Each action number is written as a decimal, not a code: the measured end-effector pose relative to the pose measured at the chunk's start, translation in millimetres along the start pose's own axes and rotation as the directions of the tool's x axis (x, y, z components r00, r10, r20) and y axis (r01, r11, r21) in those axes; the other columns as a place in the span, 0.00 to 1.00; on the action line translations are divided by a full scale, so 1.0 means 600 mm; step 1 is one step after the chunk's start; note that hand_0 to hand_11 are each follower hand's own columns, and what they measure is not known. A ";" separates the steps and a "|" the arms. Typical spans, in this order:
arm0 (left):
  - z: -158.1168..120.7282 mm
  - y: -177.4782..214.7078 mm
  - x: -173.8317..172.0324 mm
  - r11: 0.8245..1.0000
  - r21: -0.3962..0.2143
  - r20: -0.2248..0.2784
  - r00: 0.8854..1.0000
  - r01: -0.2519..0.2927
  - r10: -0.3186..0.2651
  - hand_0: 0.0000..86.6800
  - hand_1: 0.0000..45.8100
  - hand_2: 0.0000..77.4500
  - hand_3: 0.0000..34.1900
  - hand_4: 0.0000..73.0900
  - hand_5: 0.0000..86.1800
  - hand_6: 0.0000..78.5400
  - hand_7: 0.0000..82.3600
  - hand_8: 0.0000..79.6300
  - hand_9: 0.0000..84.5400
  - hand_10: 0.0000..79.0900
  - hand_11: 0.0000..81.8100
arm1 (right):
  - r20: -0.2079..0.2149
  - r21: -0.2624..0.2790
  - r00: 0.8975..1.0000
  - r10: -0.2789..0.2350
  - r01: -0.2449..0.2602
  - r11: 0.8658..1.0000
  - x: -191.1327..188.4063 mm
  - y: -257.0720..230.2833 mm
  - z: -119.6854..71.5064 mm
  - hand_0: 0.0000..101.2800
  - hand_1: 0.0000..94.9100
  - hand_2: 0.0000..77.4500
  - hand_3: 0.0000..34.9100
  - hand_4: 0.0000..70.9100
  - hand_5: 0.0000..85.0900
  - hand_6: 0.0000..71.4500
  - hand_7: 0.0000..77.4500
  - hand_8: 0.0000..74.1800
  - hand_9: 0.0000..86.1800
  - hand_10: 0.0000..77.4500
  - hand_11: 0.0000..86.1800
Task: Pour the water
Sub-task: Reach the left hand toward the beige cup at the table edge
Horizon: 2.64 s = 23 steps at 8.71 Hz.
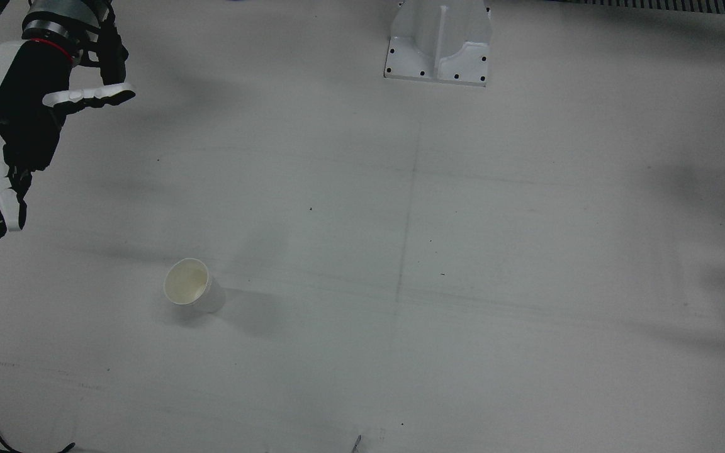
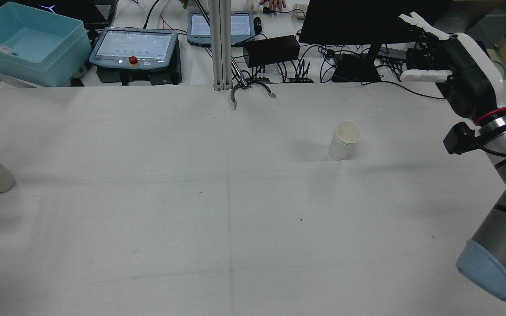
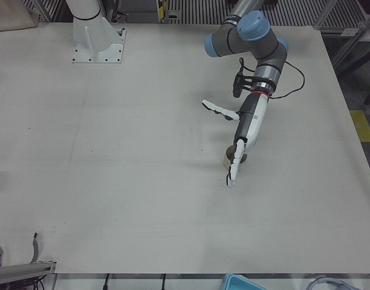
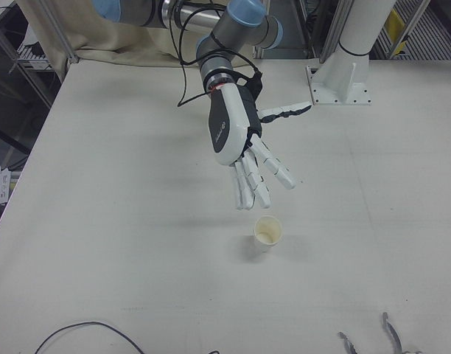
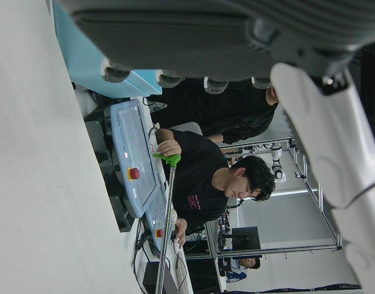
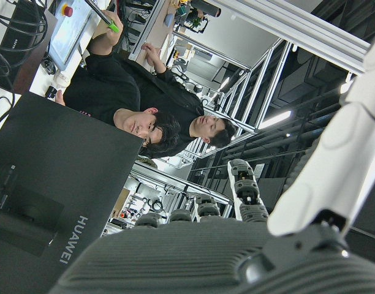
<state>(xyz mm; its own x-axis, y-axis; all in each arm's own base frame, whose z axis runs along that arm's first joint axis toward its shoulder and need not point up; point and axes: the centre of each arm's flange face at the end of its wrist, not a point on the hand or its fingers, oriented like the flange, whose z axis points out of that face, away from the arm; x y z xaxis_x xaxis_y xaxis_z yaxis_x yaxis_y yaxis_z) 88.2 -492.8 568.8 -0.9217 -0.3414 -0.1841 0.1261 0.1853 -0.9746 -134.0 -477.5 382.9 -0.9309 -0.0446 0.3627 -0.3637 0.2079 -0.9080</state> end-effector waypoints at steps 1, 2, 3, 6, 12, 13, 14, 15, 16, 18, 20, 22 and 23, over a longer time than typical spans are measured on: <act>0.001 0.001 0.000 1.000 -0.002 0.001 1.000 0.000 0.000 0.54 0.20 0.01 0.65 0.01 0.01 0.01 0.03 0.01 0.01 0.00 0.01 | 0.012 0.004 1.000 -0.003 0.003 1.000 -0.010 -0.004 0.003 0.44 0.09 0.04 0.01 0.07 0.06 0.07 0.10 0.01 0.01 0.01 0.01; 0.003 0.001 0.000 1.000 0.000 -0.001 1.000 -0.003 0.003 0.54 0.20 0.01 0.65 0.01 0.01 0.01 0.03 0.01 0.01 0.00 0.01 | 0.035 0.016 0.999 -0.013 0.012 1.000 -0.028 -0.016 0.008 0.44 0.09 0.04 0.00 0.07 0.06 0.07 0.10 0.01 0.01 0.01 0.01; 0.002 0.000 0.003 1.000 0.001 -0.010 1.000 -0.008 0.008 0.54 0.20 0.01 0.61 0.01 0.01 0.01 0.03 0.01 0.01 0.00 0.01 | 0.062 0.029 0.998 -0.024 0.023 0.999 -0.049 -0.028 0.014 0.44 0.09 0.06 0.03 0.07 0.06 0.08 0.11 0.01 0.01 0.01 0.01; -0.025 -0.057 0.022 0.996 0.013 -0.086 0.993 -0.084 0.085 0.54 0.20 0.01 0.24 0.01 0.01 0.01 0.01 0.01 0.01 0.00 0.01 | 0.101 0.040 0.994 -0.036 0.032 0.999 -0.083 -0.039 0.019 0.44 0.11 0.08 0.00 0.08 0.06 0.04 0.02 0.01 0.01 0.01 0.01; -0.047 -0.149 0.009 0.980 0.002 -0.201 0.960 -0.201 0.198 0.64 0.43 0.01 0.21 0.01 0.01 0.01 0.01 0.01 0.01 0.00 0.04 | 0.042 0.056 0.987 -0.157 0.154 0.986 -0.050 -0.054 -0.002 0.46 0.16 0.03 0.00 0.00 0.01 0.01 0.01 0.01 0.01 0.01 0.01; -0.049 -0.155 0.004 0.977 0.000 -0.200 0.957 -0.215 0.211 0.64 0.43 0.01 0.21 0.01 0.01 0.01 0.01 0.01 0.01 0.00 0.04 | 0.018 0.049 0.986 -0.166 0.165 0.985 -0.032 -0.051 -0.009 0.47 0.17 0.08 0.00 0.00 0.01 0.01 0.01 0.01 0.01 0.01 0.01; -0.048 -0.155 -0.002 0.971 -0.013 -0.200 0.952 -0.240 0.233 0.60 0.33 0.01 0.22 0.01 0.01 0.01 0.01 0.01 0.01 0.00 0.03 | 0.001 0.043 0.986 -0.169 0.169 0.985 -0.018 -0.048 -0.014 0.46 0.13 0.08 0.00 0.00 0.01 0.01 0.01 0.01 0.01 0.01 0.01; -0.047 -0.168 -0.019 0.965 -0.025 -0.187 0.950 -0.259 0.251 0.60 0.33 0.01 0.22 0.01 0.01 0.01 0.01 0.01 0.01 0.00 0.03 | -0.009 0.040 0.985 -0.170 0.170 0.985 -0.011 -0.047 -0.017 0.46 0.14 0.04 0.00 0.00 0.01 0.01 0.01 0.01 0.01 0.01 0.01; -0.052 -0.202 -0.046 0.963 -0.028 -0.161 0.952 -0.268 0.260 0.57 0.29 0.01 0.19 0.01 0.01 0.01 0.01 0.01 0.01 0.00 0.02 | -0.015 0.039 0.985 -0.171 0.171 0.984 -0.007 -0.047 -0.019 0.45 0.13 0.06 0.00 0.00 0.01 0.01 0.01 0.01 0.01 0.01 0.01; -0.068 -0.263 -0.075 0.961 -0.021 -0.136 0.953 -0.275 0.270 0.57 0.33 0.01 0.19 0.01 0.01 0.01 0.01 0.01 0.01 0.01 0.02 | -0.033 0.028 0.984 -0.175 0.175 0.984 0.010 -0.039 -0.023 0.45 0.09 0.06 0.00 0.00 0.01 0.01 0.01 0.01 0.01 0.01 0.01; -0.085 -0.308 -0.085 0.960 -0.016 -0.131 0.953 -0.278 0.274 0.59 0.33 0.01 0.19 0.01 0.01 0.01 0.01 0.01 0.01 0.01 0.02 | -0.046 0.015 0.983 -0.179 0.180 0.984 0.024 -0.030 -0.024 0.45 0.12 0.04 0.00 0.00 0.01 0.01 0.01 0.01 0.01 0.01 0.01; -0.084 -0.320 -0.097 0.944 -0.034 -0.136 0.937 -0.328 0.321 0.59 0.33 0.01 0.19 0.01 0.01 0.01 0.01 0.01 0.01 0.01 0.02 | -0.059 0.012 0.982 -0.182 0.183 0.983 0.037 -0.028 -0.024 0.45 0.12 0.04 0.00 0.00 0.01 0.01 0.01 0.01 0.01 0.01 0.01; -0.074 -0.321 -0.107 0.936 -0.046 -0.136 0.930 -0.350 0.341 0.59 0.37 0.01 0.17 0.01 0.01 0.01 0.01 0.01 0.01 0.00 0.02 | -0.061 0.012 0.981 -0.182 0.183 0.983 0.040 -0.028 -0.023 0.45 0.13 0.04 0.00 0.00 0.01 0.01 0.01 0.01 0.01 0.01 0.01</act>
<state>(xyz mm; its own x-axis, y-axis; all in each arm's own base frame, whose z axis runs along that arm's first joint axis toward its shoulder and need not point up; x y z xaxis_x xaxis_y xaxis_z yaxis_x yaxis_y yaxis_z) 106.7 -465.9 773.9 -0.8640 -0.1292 -0.4866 0.4237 0.3357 -0.8413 -149.5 -468.6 409.7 -0.8453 -0.0225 0.5338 -0.5283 0.1844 -0.8288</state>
